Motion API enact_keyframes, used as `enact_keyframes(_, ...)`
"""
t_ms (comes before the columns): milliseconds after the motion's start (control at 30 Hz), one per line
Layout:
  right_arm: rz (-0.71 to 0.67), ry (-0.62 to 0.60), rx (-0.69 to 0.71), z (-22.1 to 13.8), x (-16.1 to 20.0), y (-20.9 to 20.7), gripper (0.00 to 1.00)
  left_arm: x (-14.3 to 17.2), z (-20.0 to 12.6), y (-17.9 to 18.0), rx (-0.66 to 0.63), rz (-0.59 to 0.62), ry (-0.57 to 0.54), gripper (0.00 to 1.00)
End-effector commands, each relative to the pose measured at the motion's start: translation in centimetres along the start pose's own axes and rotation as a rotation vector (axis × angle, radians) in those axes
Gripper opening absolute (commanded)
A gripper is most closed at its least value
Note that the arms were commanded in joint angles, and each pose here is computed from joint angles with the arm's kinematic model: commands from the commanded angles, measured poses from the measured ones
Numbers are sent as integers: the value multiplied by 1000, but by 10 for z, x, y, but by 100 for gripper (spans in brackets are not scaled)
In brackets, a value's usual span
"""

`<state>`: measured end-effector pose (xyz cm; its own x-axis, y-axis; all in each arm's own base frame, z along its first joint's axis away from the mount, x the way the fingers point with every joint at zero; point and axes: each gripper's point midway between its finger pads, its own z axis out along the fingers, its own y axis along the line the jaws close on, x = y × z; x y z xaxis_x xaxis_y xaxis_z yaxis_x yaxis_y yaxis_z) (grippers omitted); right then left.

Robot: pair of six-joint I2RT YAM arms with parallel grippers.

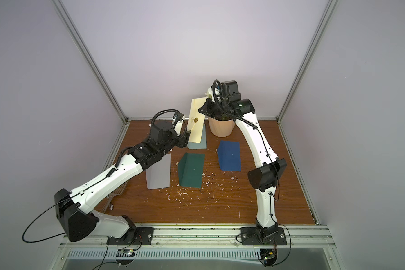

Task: Open the envelope
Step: Open the envelope flap on the envelope.

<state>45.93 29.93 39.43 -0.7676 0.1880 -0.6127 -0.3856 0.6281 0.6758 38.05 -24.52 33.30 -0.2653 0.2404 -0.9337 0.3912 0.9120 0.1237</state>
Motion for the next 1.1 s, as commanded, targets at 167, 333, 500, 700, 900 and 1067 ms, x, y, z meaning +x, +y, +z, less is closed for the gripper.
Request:
enact_keyframes(167, -48, -50, -31, -20, -10, 24, 0, -19, -6, -17, 53, 9, -59, 77)
enact_keyframes(333, -54, -52, -27, -22, -10, 24, 0, -8, 9, -15, 2, -9, -6, 77)
enact_keyframes(500, -58, -56, -31, -24, -10, 27, 0, -3, 18, -11, -62, -33, 10, 77)
enact_keyframes(700, -56, -45, -37, -25, -7, 28, 0, -6, 22, -6, -140, -30, 7, 77)
enact_keyframes(900, -59, -32, -43, -25, -4, 29, 0, -17, 19, 10, -246, -43, -18, 77)
enact_keyframes(1067, -63, -25, -51, -25, -2, 30, 0, -32, 15, 21, -307, -38, -45, 77)
